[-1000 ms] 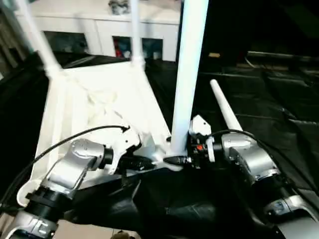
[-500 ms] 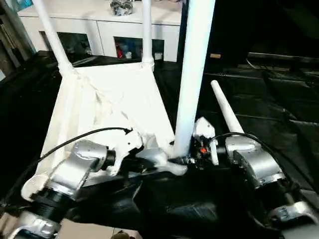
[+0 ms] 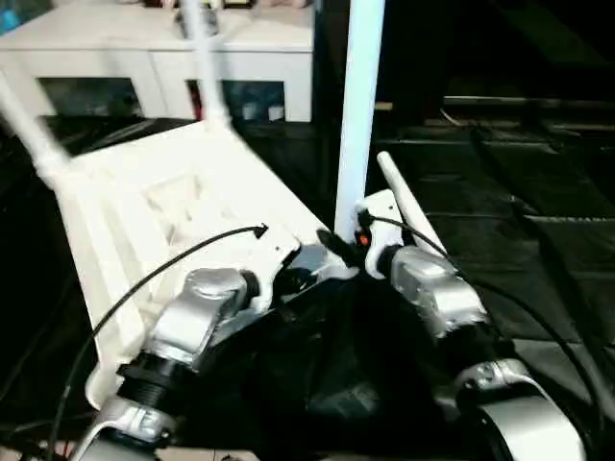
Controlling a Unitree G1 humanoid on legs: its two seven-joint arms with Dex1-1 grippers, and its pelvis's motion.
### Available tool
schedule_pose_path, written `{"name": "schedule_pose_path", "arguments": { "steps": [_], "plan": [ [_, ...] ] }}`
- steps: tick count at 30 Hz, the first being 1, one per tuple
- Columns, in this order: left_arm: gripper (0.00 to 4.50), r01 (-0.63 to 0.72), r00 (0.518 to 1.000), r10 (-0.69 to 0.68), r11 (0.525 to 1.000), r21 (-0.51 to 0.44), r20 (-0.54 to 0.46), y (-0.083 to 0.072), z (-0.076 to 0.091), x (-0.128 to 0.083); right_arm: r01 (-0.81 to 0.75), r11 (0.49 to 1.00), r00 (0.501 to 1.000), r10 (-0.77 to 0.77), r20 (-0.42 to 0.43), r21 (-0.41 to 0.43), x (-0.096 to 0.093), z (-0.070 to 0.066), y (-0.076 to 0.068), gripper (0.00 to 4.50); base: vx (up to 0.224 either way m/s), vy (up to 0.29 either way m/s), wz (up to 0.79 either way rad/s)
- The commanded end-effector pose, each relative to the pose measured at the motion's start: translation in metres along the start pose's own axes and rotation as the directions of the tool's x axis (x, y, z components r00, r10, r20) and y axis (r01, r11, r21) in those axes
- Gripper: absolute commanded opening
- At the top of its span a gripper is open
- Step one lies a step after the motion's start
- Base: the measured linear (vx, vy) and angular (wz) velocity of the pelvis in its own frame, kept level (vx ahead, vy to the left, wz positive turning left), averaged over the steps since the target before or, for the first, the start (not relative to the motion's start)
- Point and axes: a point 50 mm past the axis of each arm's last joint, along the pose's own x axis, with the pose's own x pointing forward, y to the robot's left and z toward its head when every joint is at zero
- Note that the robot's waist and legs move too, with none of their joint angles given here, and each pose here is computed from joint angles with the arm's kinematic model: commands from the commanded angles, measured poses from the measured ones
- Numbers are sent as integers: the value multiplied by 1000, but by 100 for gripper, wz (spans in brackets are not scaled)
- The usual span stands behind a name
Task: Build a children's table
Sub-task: Rotate leg to tighten
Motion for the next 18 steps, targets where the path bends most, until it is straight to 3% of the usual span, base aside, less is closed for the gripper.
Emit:
{"name": "schedule_pose_path", "arguments": {
  "steps": [1,3,5,11,17,18],
  "plan": [
    [0,53,994,-59,996,66,94,-13,29,9,-157,986,981,162,-105,57,15,-22,39,329,0,0,0],
    [0,81,992,-88,993,81,91,-14,27,7,-178,982,979,182,-89,56,15,-19,38,335,0,0,0],
    [0,106,989,-114,990,99,90,-15,26,4,-200,979,976,202,-77,38,14,-15,35,370,0,0,0],
    [0,180,980,-190,973,144,63,-13,20,-8,-310,948,950,305,-75,-70,-1,-6,22,412,0,0,0],
    [0,287,955,-296,939,191,19,-9,13,-24,-505,841,860,472,-191,-195,-28,-8,13,444,0,0,0],
    [0,339,938,-346,921,194,6,-9,11,-30,-558,802,826,512,-235,-214,-37,-9,9,444,0,0,0]
  ]
}}
